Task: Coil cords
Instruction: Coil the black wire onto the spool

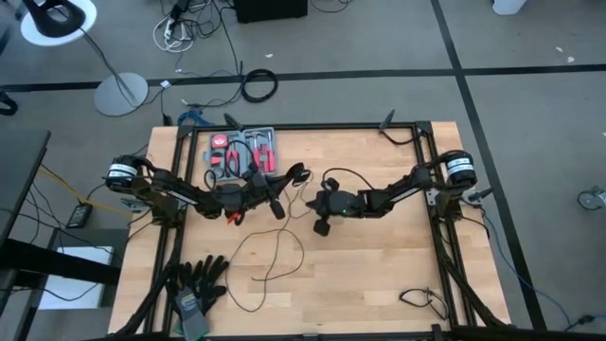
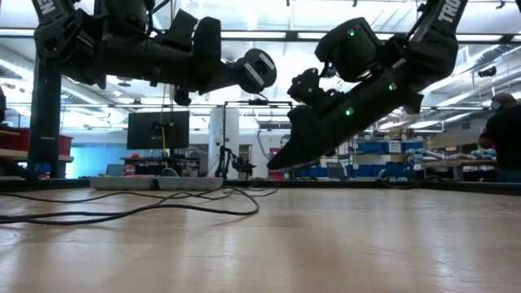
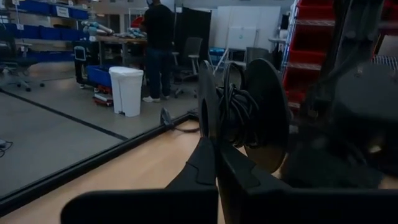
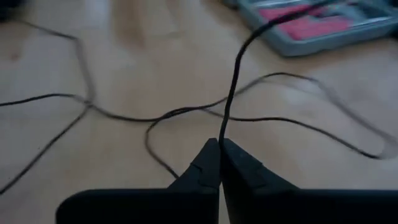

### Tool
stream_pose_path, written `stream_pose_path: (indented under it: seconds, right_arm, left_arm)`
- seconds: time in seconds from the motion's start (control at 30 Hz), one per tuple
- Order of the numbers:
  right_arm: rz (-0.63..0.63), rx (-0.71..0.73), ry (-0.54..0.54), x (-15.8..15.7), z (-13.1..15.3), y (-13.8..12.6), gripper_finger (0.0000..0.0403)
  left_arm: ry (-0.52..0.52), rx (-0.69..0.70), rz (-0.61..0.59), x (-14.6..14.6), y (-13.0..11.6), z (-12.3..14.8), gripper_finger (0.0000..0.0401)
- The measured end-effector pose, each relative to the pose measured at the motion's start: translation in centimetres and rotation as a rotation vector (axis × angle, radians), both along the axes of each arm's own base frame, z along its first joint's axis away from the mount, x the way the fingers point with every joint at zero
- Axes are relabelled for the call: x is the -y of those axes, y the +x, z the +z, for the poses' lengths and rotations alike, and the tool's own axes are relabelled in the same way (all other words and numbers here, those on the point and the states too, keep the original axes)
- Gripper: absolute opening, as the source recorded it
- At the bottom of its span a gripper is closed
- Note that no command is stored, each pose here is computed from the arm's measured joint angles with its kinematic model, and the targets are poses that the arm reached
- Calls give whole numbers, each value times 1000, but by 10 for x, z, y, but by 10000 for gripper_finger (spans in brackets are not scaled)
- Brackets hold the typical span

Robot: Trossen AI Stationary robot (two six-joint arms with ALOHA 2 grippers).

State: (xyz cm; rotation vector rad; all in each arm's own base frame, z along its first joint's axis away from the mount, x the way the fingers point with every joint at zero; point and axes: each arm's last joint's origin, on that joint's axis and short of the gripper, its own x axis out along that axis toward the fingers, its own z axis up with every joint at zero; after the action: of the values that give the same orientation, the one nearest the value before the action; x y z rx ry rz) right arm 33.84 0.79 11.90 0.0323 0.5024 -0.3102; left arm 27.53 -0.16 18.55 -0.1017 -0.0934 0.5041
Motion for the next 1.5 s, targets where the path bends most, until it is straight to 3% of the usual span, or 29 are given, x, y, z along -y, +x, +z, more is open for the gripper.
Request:
stream_pose_path:
  seconds: [0.27,0.4,0.83,1.23,1.5]
  right_arm:
    - [-111,14,-39,6,45,-17,2]
    - [-48,97,6,7,60,-17,1]
    - [24,277,-68,6,78,-10,0]
    - [153,325,-37,-2,82,-8,0]
    - [160,329,-34,-4,83,-8,1]
  left_arm:
    - [-94,-175,-25,4,-1,-22,0]
    - [-127,-225,-18,3,-2,-28,0]
    - [-125,-429,22,3,11,-27,0]
    - [-93,-398,82,2,17,-17,0]
    - [-110,-213,97,2,22,0,0]
